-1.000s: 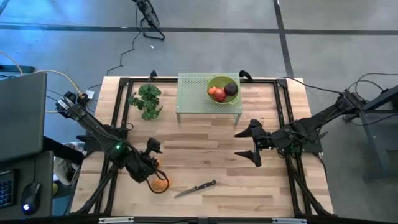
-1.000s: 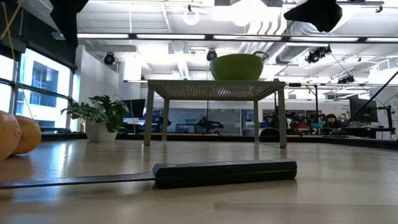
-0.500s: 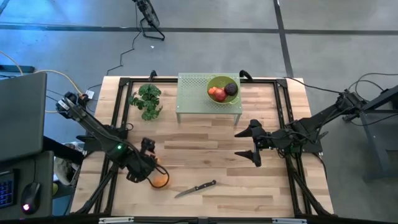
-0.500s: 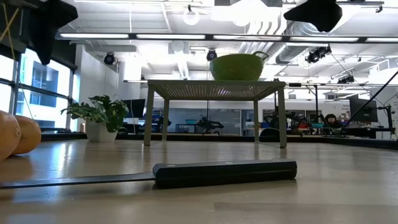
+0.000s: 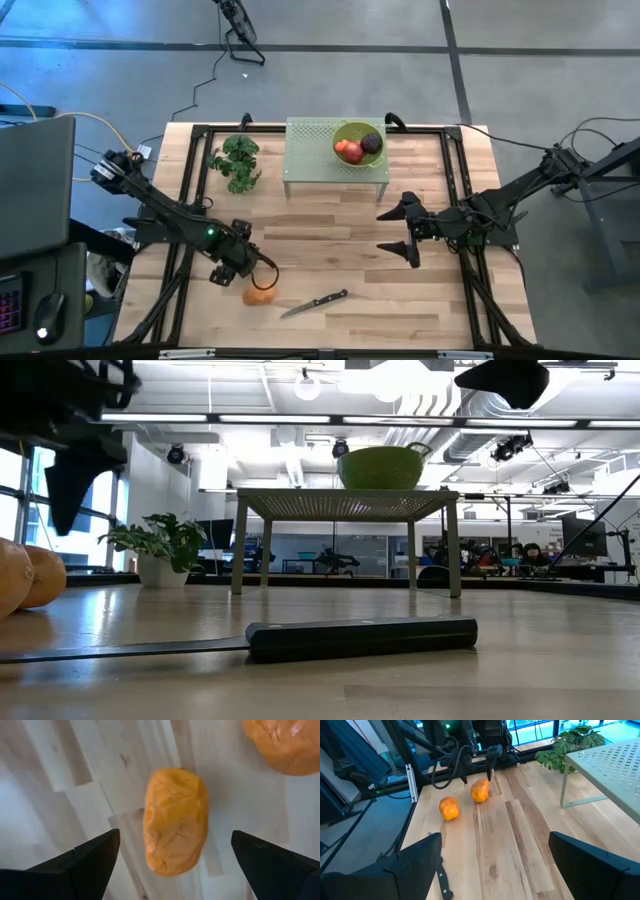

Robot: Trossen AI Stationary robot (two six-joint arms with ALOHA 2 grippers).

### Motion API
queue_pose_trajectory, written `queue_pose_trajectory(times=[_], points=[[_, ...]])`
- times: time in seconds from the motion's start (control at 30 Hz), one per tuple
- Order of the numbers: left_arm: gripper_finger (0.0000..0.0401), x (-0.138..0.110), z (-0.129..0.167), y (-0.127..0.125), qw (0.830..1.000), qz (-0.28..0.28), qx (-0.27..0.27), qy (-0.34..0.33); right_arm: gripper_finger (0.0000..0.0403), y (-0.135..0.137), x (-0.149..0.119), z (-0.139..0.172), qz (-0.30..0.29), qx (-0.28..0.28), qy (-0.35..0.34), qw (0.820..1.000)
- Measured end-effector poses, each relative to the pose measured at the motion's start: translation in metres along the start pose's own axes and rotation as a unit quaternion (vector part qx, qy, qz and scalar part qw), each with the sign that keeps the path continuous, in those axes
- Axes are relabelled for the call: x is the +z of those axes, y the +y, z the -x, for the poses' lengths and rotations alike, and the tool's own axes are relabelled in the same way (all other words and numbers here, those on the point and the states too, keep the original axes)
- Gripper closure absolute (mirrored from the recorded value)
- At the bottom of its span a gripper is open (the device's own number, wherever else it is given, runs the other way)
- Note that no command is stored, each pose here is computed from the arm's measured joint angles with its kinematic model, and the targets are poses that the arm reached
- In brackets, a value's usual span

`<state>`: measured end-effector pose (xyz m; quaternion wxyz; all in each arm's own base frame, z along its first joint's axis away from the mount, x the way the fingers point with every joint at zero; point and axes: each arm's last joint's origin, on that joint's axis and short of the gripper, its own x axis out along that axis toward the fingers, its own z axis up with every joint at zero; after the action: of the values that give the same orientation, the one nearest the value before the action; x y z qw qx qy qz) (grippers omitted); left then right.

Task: Pick & Place Fruit
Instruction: Put the top mango into the strainer bowl on the shelf

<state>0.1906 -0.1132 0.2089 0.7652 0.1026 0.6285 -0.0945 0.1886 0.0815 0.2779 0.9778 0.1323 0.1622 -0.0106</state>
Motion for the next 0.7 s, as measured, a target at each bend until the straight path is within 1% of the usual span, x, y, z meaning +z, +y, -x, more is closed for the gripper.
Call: queue_pose_trajectory(times=[0.1,0.23,0.37,0.5,0.7], points=[[0.0026,-0.001,-0.007,0.002,1.0,0.005,-0.002,-0.007,0.0041,0.0,0.0,0.0,0.0,0.0,0.0,1.0],[0.0026,-0.003,-0.019,0.002,1.0,-0.006,-0.009,-0.007,0.0041,0.0,0.0,0.0,0.0,0.0,0.0,1.0],[0.0026,-0.005,-0.028,0.001,1.0,-0.008,-0.009,0.008,0.0041,0.0,0.0,0.0,0.0,0.0,0.0,1.0],[0.0026,-0.006,-0.037,0.0,1.0,-0.007,-0.018,0.008,0.0041,0.0,0.0,0.0,0.0,0.0,0.0,1.0],[0.0026,-0.005,-0.04,-0.001,1.0,-0.004,-0.022,0.006,0.0041,0.0,0.0,0.0,0.0,0.0,0.0,1.0]])
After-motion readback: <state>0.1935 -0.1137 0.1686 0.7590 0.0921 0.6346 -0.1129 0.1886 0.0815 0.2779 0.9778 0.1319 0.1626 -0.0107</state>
